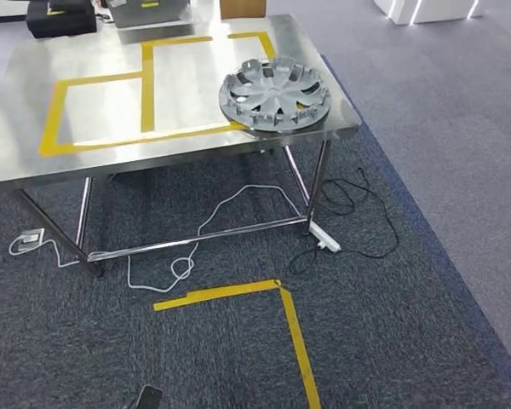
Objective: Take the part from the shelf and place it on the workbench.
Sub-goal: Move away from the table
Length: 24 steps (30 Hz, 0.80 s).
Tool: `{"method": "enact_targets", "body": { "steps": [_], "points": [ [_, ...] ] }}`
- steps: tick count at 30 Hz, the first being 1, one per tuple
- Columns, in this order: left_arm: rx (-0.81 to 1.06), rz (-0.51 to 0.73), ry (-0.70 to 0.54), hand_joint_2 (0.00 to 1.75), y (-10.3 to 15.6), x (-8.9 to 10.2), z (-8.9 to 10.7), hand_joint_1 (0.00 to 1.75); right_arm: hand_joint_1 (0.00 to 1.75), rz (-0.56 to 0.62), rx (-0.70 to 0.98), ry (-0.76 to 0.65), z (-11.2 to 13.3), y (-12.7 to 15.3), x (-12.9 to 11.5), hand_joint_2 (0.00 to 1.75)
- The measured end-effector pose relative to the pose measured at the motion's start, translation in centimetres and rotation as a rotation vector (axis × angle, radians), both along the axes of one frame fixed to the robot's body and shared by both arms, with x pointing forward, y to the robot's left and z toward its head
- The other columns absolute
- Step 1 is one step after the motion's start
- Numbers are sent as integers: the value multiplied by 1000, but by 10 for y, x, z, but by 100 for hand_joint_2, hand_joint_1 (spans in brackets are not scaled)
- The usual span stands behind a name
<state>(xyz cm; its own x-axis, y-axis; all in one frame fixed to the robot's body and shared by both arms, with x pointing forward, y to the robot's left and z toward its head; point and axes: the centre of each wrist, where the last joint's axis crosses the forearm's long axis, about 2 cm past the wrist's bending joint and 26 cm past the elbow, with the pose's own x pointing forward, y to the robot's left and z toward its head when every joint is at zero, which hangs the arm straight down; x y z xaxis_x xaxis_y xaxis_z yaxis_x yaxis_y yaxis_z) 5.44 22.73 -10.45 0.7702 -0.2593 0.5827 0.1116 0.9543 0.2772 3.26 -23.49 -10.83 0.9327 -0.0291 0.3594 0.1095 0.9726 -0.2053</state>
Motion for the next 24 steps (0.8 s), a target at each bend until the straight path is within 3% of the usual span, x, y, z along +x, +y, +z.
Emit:
{"method": "enact_targets", "body": {
  "steps": [24],
  "points": [
    [-1, 1, 0, 0, -3, -1, 0, 0, 0, 16, 3, -5, 0, -1, -1, 0]
  ]
}}
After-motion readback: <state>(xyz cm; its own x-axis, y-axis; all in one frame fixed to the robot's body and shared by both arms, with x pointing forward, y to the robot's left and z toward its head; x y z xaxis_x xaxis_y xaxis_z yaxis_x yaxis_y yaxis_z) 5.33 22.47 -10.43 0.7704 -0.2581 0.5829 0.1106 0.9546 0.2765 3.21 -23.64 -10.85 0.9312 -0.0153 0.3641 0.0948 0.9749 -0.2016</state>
